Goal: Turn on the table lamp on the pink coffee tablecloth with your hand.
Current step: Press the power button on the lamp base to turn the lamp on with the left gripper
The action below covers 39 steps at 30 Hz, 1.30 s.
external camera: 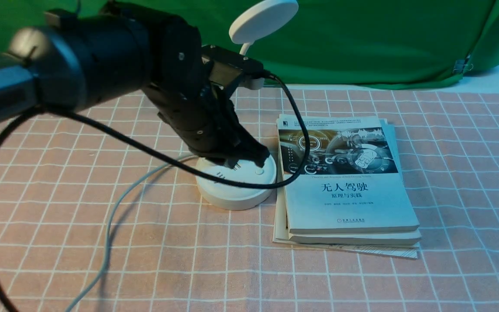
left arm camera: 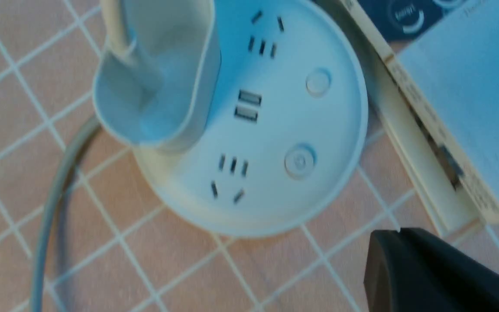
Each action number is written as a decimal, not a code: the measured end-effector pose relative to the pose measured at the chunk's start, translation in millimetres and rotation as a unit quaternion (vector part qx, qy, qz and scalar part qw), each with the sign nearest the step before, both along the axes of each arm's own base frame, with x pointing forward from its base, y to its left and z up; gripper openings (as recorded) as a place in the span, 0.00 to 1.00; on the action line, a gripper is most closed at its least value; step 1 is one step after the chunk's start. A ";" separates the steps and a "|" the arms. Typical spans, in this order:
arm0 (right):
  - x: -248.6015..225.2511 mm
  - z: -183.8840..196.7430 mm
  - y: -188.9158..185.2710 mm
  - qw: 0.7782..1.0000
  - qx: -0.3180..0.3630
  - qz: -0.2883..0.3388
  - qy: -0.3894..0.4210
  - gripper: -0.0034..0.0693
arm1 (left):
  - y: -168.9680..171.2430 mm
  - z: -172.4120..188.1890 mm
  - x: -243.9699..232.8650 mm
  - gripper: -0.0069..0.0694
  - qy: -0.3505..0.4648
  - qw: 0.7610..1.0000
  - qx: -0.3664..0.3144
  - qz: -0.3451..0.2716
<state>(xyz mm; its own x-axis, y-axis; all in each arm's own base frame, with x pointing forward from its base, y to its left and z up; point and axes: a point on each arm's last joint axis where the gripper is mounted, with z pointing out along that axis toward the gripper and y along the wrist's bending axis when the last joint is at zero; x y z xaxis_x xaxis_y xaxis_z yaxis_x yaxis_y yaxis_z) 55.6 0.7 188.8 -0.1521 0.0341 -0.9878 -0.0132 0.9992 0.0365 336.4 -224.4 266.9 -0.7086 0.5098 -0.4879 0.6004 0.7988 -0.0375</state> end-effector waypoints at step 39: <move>0.0 0.0 0.0 1.000 0.000 0.000 0.000 0.37 | -34.7 -87.3 54.1 0.12 0.007 1.000 0.000 0.009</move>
<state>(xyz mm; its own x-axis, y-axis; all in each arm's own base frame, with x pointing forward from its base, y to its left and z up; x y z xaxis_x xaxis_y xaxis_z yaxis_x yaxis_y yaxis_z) 55.6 0.7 188.8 -0.1521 0.0341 -0.9878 -0.0132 0.9992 0.0365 390.5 -259.1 179.6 -0.7248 0.4961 -0.4780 0.5848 0.8099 -0.0462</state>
